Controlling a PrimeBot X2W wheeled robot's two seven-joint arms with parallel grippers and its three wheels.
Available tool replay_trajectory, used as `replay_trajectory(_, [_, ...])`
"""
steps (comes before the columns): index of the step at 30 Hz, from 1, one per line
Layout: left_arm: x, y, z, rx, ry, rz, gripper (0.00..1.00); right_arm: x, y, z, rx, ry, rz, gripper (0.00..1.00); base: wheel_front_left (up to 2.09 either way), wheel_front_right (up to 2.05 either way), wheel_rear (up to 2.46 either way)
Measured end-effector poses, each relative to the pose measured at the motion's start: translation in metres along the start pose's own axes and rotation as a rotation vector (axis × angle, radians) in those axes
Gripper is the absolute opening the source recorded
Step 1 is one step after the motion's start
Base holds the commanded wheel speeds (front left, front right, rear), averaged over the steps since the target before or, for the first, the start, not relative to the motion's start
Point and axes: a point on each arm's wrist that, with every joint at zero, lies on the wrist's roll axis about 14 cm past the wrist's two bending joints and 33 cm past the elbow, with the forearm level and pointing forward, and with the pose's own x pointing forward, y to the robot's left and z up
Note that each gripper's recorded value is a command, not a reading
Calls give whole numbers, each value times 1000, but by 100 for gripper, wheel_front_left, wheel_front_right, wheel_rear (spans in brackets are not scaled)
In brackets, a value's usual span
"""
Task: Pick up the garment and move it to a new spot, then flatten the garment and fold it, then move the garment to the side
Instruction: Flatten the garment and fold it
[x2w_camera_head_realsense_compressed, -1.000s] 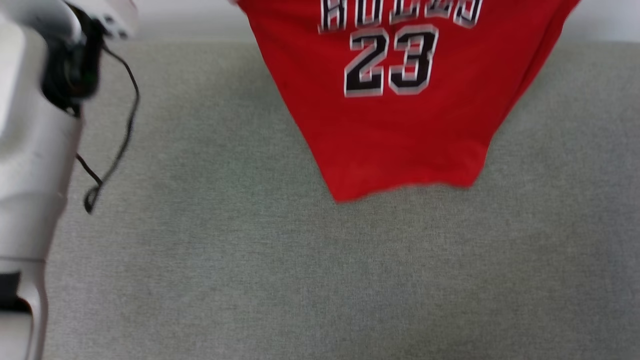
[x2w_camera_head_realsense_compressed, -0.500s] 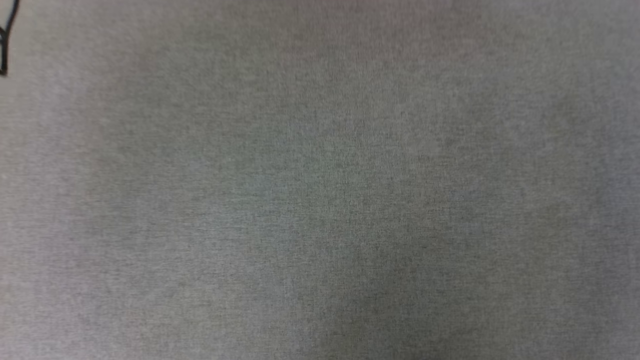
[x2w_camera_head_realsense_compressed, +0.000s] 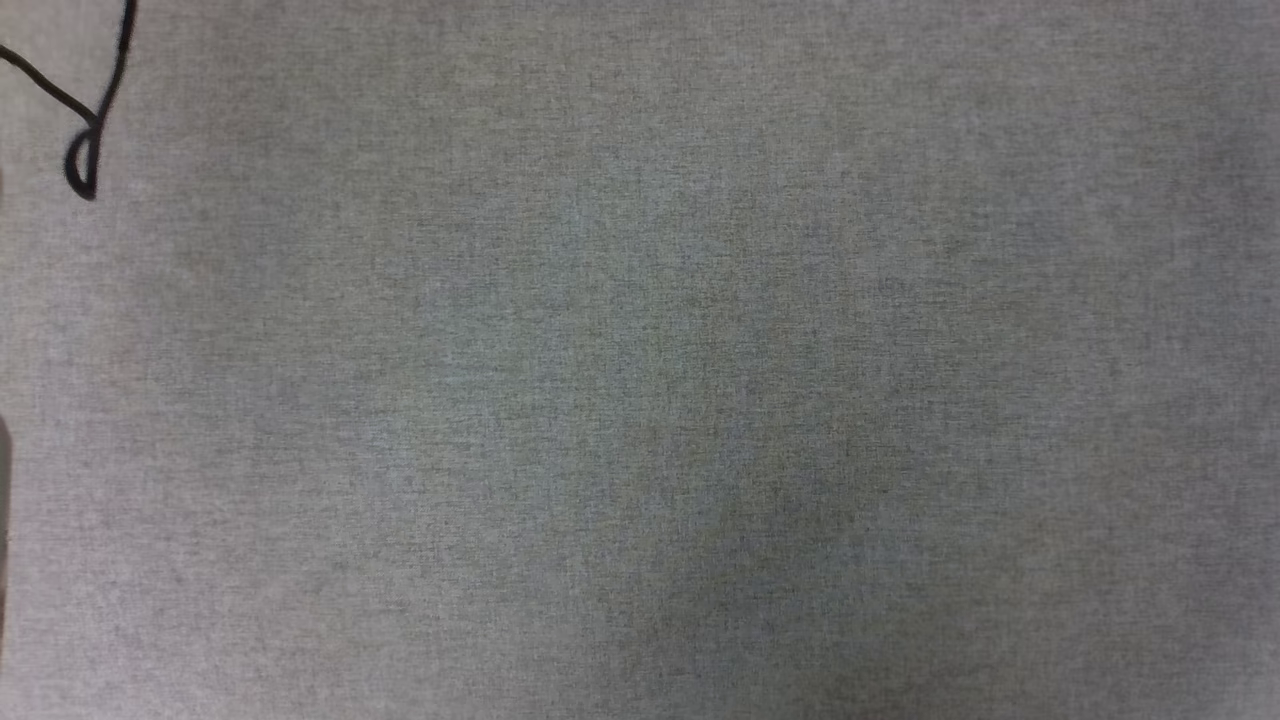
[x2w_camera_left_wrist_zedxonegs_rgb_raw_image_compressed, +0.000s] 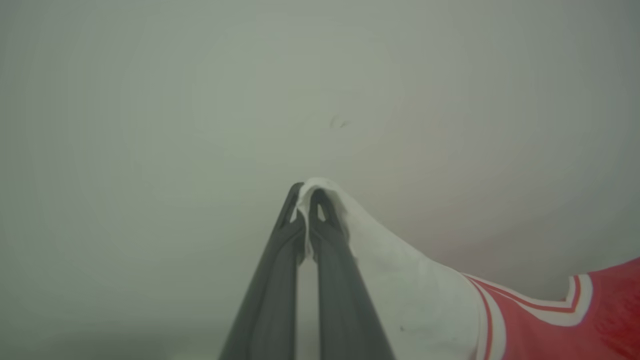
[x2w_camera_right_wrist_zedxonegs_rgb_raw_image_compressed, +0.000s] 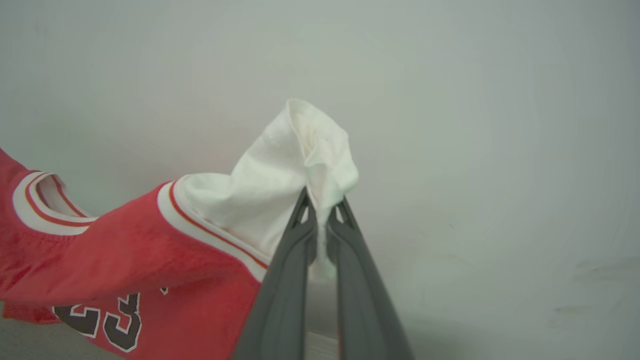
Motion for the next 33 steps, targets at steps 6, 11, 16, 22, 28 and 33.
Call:
replay_trajectory(6, [-26, 4, -30, -74, 69, 9, 0, -17, 15, -32, 48, 65, 47, 0, 0, 0, 0])
replay_trajectory(11, [-67, 11, -40, -110, 118, 23, 0, -55, 22, -48, 87, 120, 80, 0, 0, 0, 0])
replay_trajectory(16, [-128, 17, -53, -148, 181, 45, 0, -113, 22, -68, 118, 187, 102, 0, 0, 0, 0])
replay_trajectory(22, [-217, 25, -67, -198, 246, 120, 0, -195, 34, -99, 184, 289, 140, 0, 0, 0, 0])
replay_trajectory(28, [-307, 17, -85, -232, 370, 175, 0, -277, 41, -141, 237, 421, 139, 0, 0, 0, 0])
replay_trajectory(33, [-373, 13, -96, -264, 476, 239, 0, -345, 60, -180, 286, 567, 136, 0, 0, 0, 0])
